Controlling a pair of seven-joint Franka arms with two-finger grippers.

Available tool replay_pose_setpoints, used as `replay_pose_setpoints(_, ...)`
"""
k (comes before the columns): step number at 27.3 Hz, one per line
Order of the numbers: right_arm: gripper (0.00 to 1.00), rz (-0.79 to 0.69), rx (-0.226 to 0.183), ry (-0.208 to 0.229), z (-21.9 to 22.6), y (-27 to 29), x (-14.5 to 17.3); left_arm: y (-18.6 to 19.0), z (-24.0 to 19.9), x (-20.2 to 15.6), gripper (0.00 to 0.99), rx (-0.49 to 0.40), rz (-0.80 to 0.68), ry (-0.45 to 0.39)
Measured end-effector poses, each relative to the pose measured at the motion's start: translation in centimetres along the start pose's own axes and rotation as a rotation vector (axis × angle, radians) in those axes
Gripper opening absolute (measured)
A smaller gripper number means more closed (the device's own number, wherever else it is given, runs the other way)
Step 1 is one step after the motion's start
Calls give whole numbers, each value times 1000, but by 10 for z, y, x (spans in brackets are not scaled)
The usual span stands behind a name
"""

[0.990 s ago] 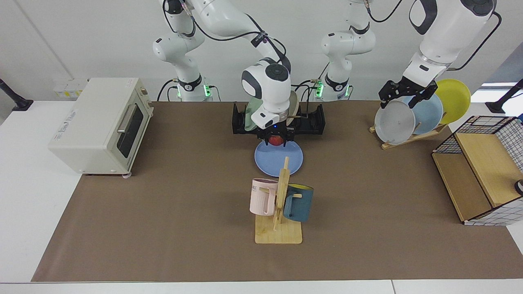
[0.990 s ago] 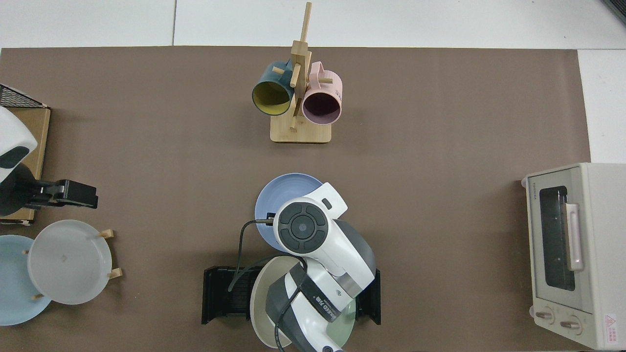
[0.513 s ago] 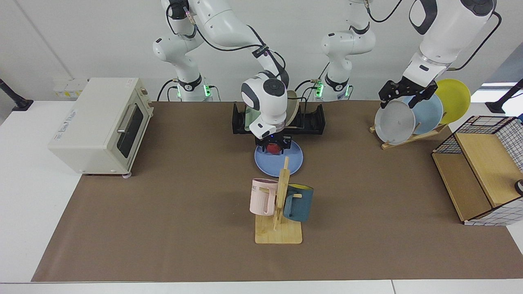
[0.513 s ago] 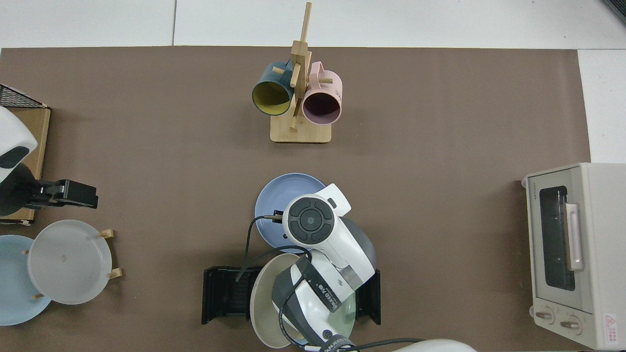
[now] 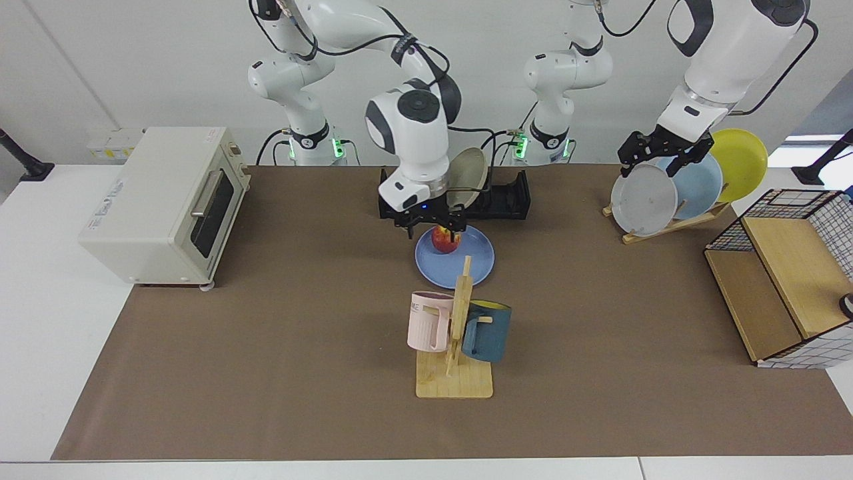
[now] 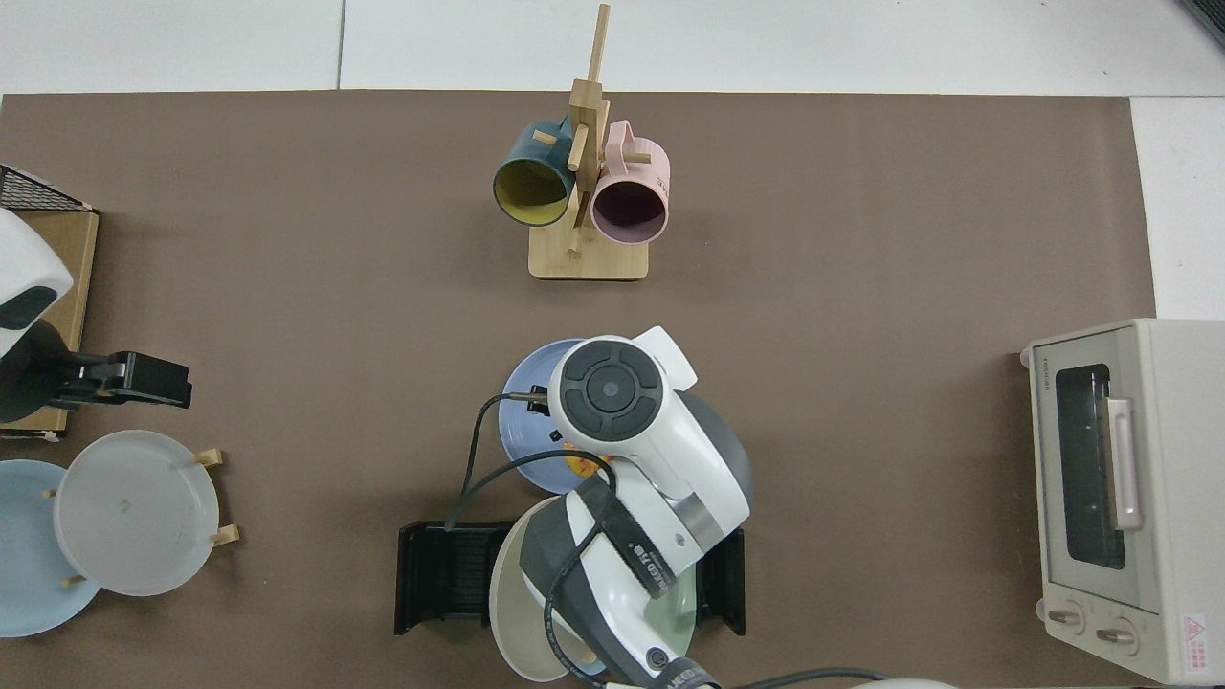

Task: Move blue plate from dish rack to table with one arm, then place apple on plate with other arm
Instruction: 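Carry the apple with the right gripper over the blue plate and lower it, then release the apple onto the plate and withdraw the right gripper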

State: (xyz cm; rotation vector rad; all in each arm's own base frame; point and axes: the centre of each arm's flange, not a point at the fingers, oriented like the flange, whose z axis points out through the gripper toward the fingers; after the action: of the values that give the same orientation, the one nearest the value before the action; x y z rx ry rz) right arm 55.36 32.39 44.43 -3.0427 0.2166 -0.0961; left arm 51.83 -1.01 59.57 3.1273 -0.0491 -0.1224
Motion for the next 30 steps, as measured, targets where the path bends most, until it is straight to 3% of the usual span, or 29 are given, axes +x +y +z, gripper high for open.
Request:
replay_pose_setpoints(3, 1000, -77, 6, 22, -24, 51, 32, 0, 0, 0, 991, 0, 0, 0)
replay_pose_setpoints(8, 1000, -205, -11, 24, -41, 139, 74, 0, 0, 0, 991, 0, 0, 1)
replay_pose_setpoints(15, 1000, -299, -44, 25, -57, 244, 106, 0, 0, 0, 991, 0, 0, 1)
replay_pose_setpoints(20, 1000, -334, -93, 24, -89, 282, 102, 0, 0, 0, 991, 0, 0, 1)
replay_pose_setpoints(30, 1000, -312, -78, 7, -153, 287, 62, 0, 0, 0, 991, -1, 0, 2)
